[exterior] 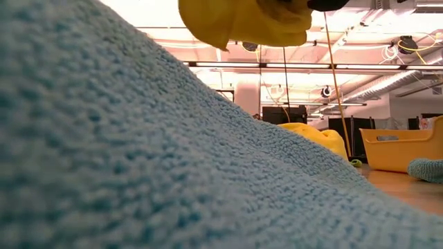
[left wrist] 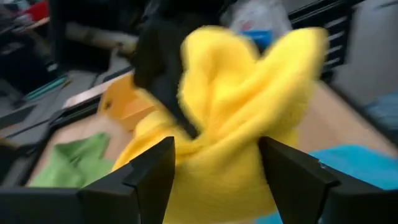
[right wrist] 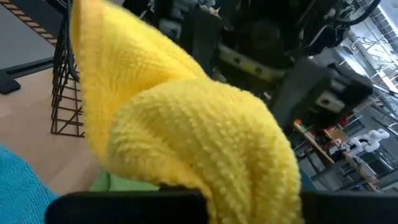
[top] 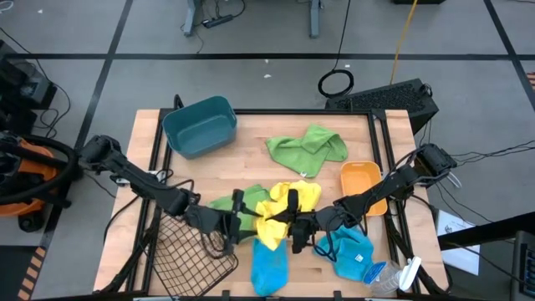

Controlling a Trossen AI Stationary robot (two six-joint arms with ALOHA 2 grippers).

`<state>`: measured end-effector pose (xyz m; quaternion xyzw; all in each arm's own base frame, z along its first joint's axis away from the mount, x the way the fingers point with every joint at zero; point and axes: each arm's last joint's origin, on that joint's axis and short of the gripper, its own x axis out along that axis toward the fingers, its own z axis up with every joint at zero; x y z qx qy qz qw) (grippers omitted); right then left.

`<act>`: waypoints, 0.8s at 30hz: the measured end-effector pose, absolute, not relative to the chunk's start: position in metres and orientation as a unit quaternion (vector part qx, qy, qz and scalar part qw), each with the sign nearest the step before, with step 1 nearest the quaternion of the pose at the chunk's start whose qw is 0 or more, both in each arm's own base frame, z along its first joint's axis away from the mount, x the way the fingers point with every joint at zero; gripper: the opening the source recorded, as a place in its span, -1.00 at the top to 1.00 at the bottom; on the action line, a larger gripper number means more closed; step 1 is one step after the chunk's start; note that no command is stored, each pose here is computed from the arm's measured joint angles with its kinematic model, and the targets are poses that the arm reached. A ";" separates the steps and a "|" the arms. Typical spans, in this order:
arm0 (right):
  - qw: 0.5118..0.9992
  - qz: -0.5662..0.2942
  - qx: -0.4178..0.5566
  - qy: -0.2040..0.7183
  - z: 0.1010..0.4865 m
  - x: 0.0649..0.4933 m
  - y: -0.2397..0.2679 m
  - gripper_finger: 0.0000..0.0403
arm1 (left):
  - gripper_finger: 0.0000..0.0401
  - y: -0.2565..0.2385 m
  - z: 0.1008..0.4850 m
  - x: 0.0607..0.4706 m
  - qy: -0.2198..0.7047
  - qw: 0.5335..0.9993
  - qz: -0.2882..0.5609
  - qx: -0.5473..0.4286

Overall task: Sort microfiber towel by color & place in baskets
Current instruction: Roll upper left yellow towel

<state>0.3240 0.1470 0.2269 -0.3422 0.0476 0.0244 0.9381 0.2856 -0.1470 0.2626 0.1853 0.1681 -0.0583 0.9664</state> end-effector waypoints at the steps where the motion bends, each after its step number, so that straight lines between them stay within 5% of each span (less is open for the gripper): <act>1: 0.938 0.024 -0.342 0.047 0.227 0.324 0.147 0.86 | -0.19 -0.146 0.260 0.288 0.171 0.966 -0.048 0.190; 13: 0.959 -0.025 -0.278 0.040 0.231 0.324 0.145 0.76 | -0.10 -0.130 0.250 0.301 0.188 0.952 0.006 0.242; 21: 0.978 -0.102 -0.175 0.049 0.232 0.320 0.146 0.26 | 0.78 -0.130 0.255 0.296 0.195 0.934 0.062 0.293; 24: 0.983 -0.136 -0.114 0.051 0.234 0.317 0.145 0.05 | 0.89 -0.130 0.265 0.292 0.181 0.935 0.091 0.290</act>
